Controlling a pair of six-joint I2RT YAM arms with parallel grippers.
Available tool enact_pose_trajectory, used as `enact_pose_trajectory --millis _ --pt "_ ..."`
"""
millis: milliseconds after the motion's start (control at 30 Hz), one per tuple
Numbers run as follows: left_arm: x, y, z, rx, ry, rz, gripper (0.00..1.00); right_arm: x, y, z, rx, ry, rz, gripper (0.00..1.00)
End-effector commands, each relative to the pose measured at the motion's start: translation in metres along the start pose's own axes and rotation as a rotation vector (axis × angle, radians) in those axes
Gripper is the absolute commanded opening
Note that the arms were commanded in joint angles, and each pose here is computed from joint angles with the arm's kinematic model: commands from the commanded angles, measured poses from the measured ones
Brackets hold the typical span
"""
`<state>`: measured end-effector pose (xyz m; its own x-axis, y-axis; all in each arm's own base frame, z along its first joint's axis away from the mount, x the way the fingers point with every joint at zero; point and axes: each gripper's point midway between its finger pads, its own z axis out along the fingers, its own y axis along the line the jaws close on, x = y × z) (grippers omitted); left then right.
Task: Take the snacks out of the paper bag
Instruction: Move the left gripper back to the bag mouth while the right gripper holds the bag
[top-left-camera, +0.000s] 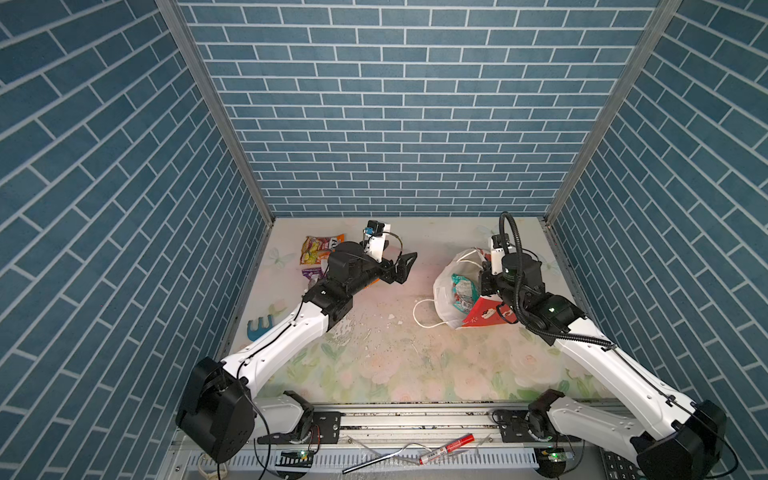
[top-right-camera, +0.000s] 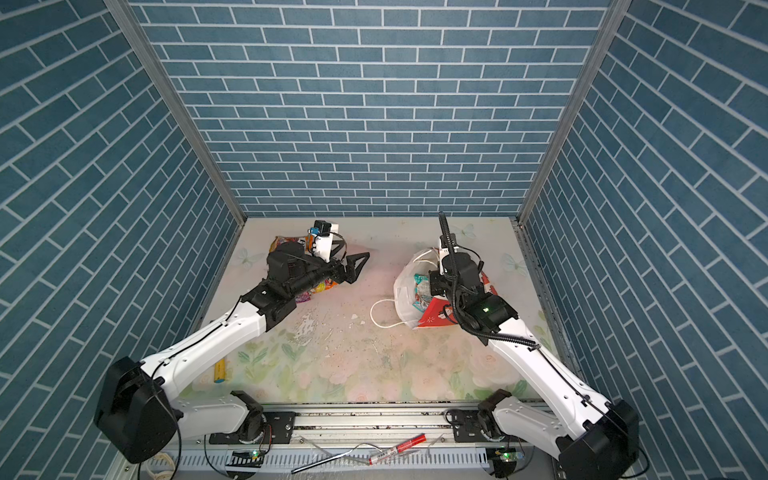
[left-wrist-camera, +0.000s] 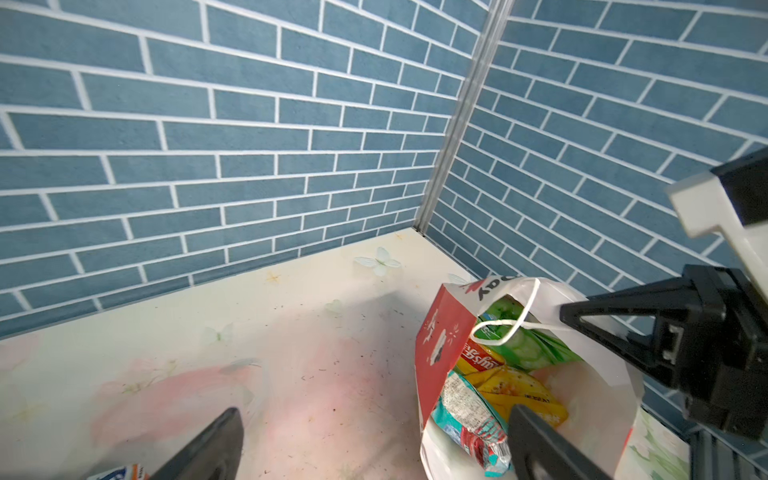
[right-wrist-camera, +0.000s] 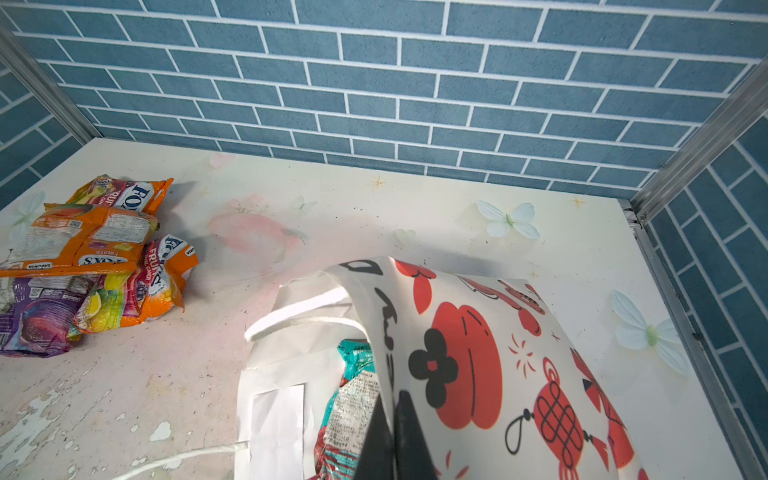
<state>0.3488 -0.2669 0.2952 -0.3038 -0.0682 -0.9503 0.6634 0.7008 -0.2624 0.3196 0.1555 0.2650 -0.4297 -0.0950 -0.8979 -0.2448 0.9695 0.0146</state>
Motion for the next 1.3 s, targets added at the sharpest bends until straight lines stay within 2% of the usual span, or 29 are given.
enact_pose_trajectory --millis 0,200,467,900,967,1267 --pt "0.002 -0.018 0.008 0.098 -0.002 0.008 0.99 -0.027 -0.001 -0.008 -0.001 -0.075 0.075 0.00" --pt "0.010 -0.034 0.018 0.160 0.013 0.008 1.00 -0.030 -0.001 -0.009 0.000 -0.084 0.081 0.00" --pt "0.014 -0.060 0.024 0.270 0.016 0.000 0.95 -0.042 0.003 -0.014 -0.029 -0.114 0.107 0.00" --pt "0.033 -0.076 0.039 0.311 0.067 0.019 0.92 -0.046 0.002 -0.020 -0.034 -0.128 0.129 0.00" --pt "0.034 -0.082 0.039 0.338 0.075 0.033 0.89 -0.046 0.001 -0.020 -0.026 -0.126 0.138 0.00" --pt "0.053 -0.111 0.043 0.405 0.135 0.157 0.89 -0.051 0.000 -0.019 -0.019 -0.134 0.146 0.00"
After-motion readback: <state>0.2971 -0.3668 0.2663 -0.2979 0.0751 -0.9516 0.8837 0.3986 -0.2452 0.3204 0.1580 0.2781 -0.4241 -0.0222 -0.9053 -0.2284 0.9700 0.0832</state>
